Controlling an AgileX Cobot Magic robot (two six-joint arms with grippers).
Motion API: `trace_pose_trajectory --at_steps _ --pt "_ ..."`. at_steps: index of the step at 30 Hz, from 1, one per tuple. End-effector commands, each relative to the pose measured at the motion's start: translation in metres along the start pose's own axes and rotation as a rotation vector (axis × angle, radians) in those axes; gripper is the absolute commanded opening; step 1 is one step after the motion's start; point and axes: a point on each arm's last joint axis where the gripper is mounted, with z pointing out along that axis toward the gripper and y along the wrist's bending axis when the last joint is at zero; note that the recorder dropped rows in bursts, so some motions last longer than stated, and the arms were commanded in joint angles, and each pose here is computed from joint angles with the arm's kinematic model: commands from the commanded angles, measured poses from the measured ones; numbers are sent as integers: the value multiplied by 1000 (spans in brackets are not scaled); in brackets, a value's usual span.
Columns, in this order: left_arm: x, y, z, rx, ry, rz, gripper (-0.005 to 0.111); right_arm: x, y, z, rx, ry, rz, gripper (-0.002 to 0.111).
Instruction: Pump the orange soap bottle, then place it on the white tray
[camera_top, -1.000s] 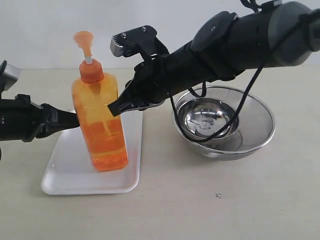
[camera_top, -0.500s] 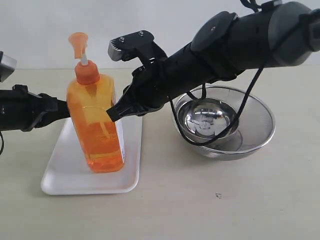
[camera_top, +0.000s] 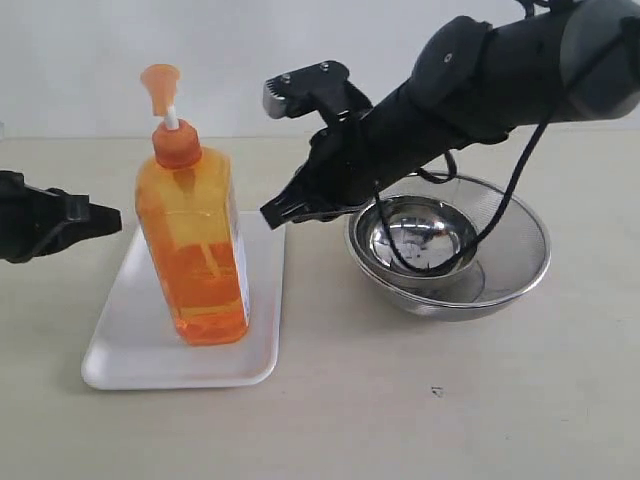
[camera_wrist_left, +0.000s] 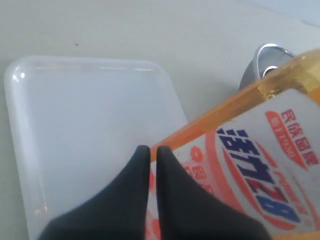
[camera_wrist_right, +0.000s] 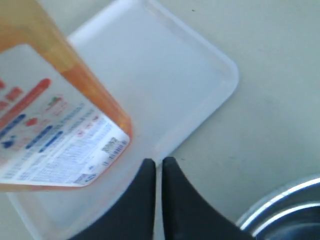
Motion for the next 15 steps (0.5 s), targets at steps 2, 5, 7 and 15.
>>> trace_pose_trajectory --at_steps 2,5,7,15 --pt "-14 -13 -21 30 -67 22 5 -14 -11 -37 38 -65 8 0" --pt "-24 -24 -36 14 -136 54 5 -25 -7 -66 64 -122 -38 0" --pt "-32 -31 -48 -24 -194 88 5 -30 -4 -85 99 -147 -83 0" --pt "-48 -61 -98 -131 -382 191 5 -27 8 -162 285 -265 -108 0"
